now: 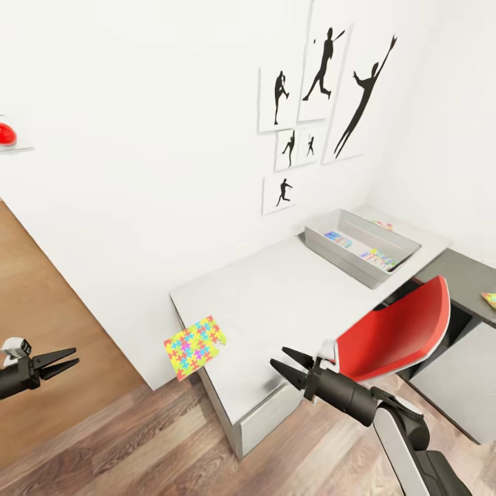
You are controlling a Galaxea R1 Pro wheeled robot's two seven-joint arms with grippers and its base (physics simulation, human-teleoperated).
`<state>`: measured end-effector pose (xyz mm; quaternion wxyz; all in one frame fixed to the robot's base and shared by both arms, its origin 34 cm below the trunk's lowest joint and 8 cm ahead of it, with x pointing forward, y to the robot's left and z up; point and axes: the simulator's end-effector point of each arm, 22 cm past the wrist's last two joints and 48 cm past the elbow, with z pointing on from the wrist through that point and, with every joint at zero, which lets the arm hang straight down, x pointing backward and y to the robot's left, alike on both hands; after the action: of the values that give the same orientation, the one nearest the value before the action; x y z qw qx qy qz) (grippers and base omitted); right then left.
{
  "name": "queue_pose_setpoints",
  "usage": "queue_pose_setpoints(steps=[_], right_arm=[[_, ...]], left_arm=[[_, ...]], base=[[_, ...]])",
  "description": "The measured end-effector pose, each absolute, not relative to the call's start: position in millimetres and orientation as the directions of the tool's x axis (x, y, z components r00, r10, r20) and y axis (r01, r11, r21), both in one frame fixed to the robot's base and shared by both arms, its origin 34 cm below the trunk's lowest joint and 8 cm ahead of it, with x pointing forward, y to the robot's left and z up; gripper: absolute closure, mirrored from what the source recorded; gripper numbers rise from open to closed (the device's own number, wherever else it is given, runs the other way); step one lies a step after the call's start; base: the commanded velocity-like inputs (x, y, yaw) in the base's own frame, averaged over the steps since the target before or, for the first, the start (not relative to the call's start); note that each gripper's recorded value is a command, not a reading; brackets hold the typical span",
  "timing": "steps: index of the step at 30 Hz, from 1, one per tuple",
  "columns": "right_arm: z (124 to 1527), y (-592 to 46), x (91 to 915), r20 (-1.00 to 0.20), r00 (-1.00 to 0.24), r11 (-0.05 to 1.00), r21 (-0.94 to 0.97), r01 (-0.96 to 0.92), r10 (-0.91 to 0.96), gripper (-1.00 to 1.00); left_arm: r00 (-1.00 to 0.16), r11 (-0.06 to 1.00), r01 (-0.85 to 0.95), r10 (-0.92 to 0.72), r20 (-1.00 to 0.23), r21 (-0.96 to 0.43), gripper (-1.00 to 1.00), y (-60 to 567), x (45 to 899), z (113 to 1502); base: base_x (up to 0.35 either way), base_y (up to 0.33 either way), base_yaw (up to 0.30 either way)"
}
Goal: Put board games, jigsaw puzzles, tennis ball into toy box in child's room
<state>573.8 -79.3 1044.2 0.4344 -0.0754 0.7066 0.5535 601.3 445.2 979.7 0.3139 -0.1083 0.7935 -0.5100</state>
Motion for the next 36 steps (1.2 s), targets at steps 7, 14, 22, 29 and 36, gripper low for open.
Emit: queue_pose_setpoints(steps=[7, 14, 22, 29, 36], right_arm=[[1051.4, -80.1, 573.1, -0.712, -0.593, 0.371, 0.703, -0.607, 0.377, -1.00], [1055.1, -81.1, 573.2, -0.721, -0.580, 0.374, 0.692, -0.617, 0.378, -1.00], [1056.2, -80.8, 573.1, -0.723, -0.577, 0.372, 0.690, -0.621, 0.379, -1.00], [1056.7, -79.7, 573.3, -0.722, -0.577, 0.370, 0.691, -0.621, 0.382, -1.00], [1056.6, -80.0, 573.7, -0.722, -0.576, 0.372, 0.691, -0.620, 0.382, -1.00]], left_arm=[[-0.782, 0.475, 0.134, -0.489, -0.387, -0.870, -1.00, 443.5, 602.3, 974.5], [-0.781, 0.569, 0.050, -0.490, -0.387, -0.821, -1.00, 453.4, 606.6, 946.9], [-0.781, 0.606, 0.010, -0.492, -0.384, -0.795, -1.00, 457.6, 608.5, 934.0], [-0.782, 0.611, 0.003, -0.492, -0.383, -0.792, -1.00, 458.2, 608.6, 931.7], [-0.782, 0.612, 0.002, -0.492, -0.382, -0.791, -1.00, 458.2, 608.6, 931.5]], base=[[0.019, -0.019, -0.202], [0.151, -0.145, -0.118], [0.141, -0.103, -0.019], [0.028, -0.016, -0.003], [0.006, -0.004, -0.001]])
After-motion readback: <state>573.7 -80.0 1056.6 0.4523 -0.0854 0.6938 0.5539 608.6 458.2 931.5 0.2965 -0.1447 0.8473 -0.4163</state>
